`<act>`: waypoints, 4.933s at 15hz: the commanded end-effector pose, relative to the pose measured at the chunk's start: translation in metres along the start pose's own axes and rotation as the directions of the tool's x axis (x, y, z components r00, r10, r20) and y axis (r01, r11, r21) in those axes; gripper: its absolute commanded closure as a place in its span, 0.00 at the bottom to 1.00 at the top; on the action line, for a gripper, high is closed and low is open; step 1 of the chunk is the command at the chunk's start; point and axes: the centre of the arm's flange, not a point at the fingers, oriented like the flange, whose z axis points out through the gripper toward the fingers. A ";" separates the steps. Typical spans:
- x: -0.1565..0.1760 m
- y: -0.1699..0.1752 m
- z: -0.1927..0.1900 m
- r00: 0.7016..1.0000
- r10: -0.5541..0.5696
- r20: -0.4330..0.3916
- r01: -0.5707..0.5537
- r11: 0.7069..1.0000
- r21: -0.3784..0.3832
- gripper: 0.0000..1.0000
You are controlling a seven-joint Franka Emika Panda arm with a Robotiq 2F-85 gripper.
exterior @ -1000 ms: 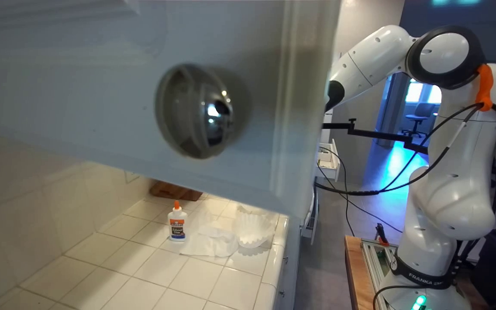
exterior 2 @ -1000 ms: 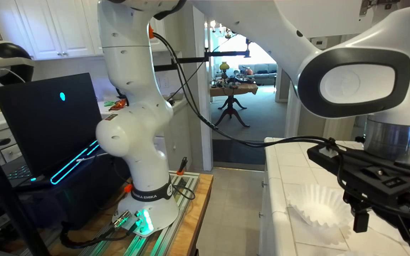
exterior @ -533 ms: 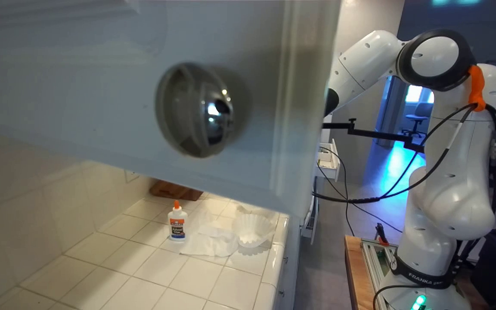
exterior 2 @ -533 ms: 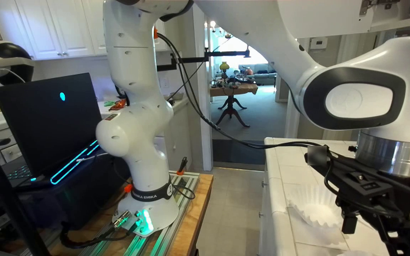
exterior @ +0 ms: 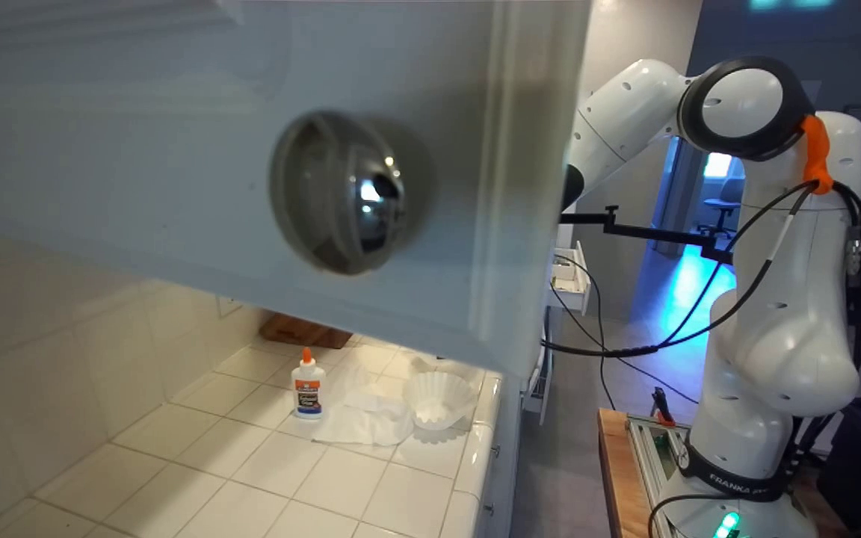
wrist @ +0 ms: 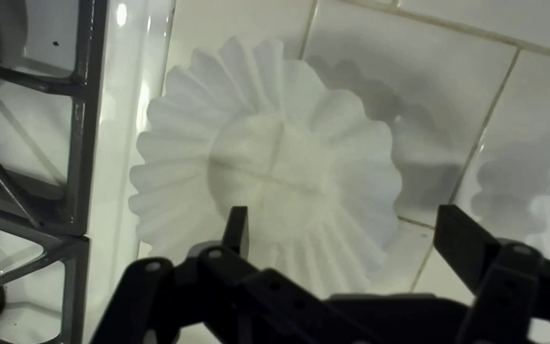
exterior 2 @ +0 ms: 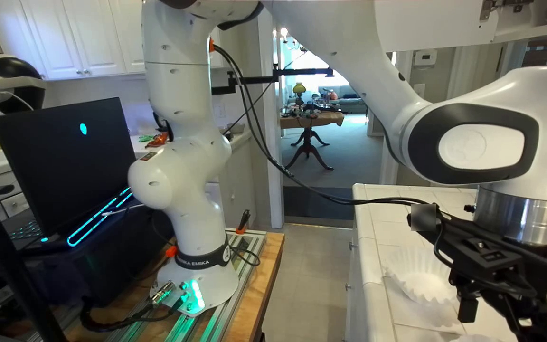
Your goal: Stack the coffee filter on the right onto the on the left
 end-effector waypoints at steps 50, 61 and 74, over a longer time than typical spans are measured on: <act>-0.109 -0.210 -0.086 0.662 -0.749 -0.028 0.573 0.530 -0.625 1.00; -0.125 -0.238 -0.091 0.558 -0.830 -0.005 0.659 0.446 -0.606 1.00; -0.126 -0.230 -0.085 0.631 -0.776 0.005 0.693 0.560 -0.454 1.00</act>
